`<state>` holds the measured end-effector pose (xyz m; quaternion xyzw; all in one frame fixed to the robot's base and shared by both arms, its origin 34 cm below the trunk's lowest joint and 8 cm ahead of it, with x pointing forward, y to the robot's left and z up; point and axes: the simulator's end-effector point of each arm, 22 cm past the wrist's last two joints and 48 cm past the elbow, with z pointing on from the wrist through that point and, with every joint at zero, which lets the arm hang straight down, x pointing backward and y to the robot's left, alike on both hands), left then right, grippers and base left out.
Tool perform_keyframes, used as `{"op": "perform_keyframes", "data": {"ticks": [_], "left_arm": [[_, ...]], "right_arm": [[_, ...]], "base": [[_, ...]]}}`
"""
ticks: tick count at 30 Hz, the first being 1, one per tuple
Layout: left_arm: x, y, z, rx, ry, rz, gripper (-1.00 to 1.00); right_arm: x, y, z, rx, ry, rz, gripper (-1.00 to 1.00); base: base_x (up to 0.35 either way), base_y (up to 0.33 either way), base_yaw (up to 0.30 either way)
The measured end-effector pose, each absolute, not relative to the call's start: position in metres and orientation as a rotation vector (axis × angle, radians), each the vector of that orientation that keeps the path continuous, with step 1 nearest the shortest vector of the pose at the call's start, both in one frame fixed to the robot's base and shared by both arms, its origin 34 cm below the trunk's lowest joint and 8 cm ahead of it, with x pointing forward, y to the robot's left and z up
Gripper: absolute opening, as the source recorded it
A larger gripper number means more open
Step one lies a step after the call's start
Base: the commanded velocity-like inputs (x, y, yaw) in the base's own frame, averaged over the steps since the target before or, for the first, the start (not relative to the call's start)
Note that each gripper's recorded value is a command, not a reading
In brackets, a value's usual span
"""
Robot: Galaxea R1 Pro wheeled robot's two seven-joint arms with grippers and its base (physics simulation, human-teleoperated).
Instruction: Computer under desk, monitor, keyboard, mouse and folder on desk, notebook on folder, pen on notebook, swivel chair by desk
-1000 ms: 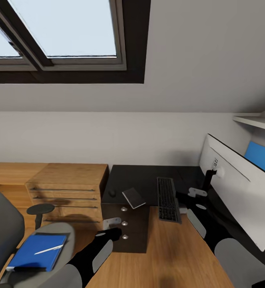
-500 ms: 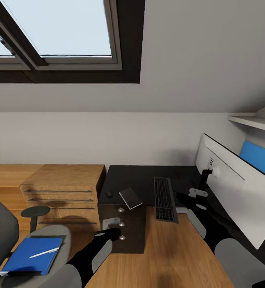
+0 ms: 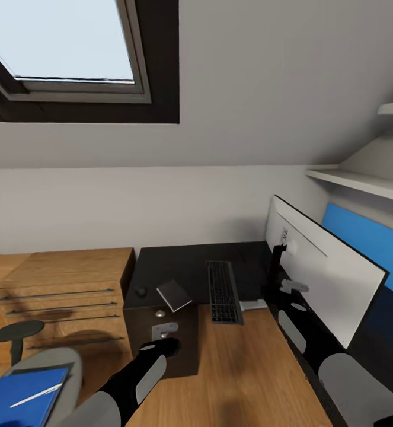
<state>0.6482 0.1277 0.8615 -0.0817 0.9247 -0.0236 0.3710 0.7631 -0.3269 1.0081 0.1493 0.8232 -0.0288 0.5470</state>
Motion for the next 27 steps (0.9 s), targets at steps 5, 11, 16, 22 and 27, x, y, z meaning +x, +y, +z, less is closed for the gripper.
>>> {"op": "perform_keyframes", "data": {"ticks": [5, 11, 16, 22, 27], "left_arm": [[0.6483, 0.1283, 0.8615, -0.209, 2.371, -0.059, 1.00], [0.6483, 0.1286, 0.8614, -0.209, 2.371, -0.059, 1.00], [0.6484, 0.1290, 0.8625, -0.209, 2.369, -0.058, 1.00], [0.6486, 0.1292, 0.8625, -0.210, 2.368, -0.058, 1.00], [0.6491, 0.1326, 0.8624, -0.211, 2.367, -0.053, 1.00]], "right_arm": [[0.7631, -0.3271, 1.0081, 0.355, 1.951, -0.069, 1.00], [0.7630, -0.3273, 1.0081, 0.355, 1.951, -0.070, 1.00], [0.7625, -0.3274, 1.0086, 0.356, 1.950, -0.071, 1.00], [0.7626, -0.3276, 1.0085, 0.356, 1.951, -0.071, 1.00], [0.7626, -0.3276, 1.0086, 0.356, 1.950, -0.071, 1.00]], "base": [[0.000, 0.000, -0.263], [0.000, 0.000, -0.263], [0.114, 0.000, -0.193], [0.293, 0.000, -0.035], [0.317, 0.000, -0.007]]}}
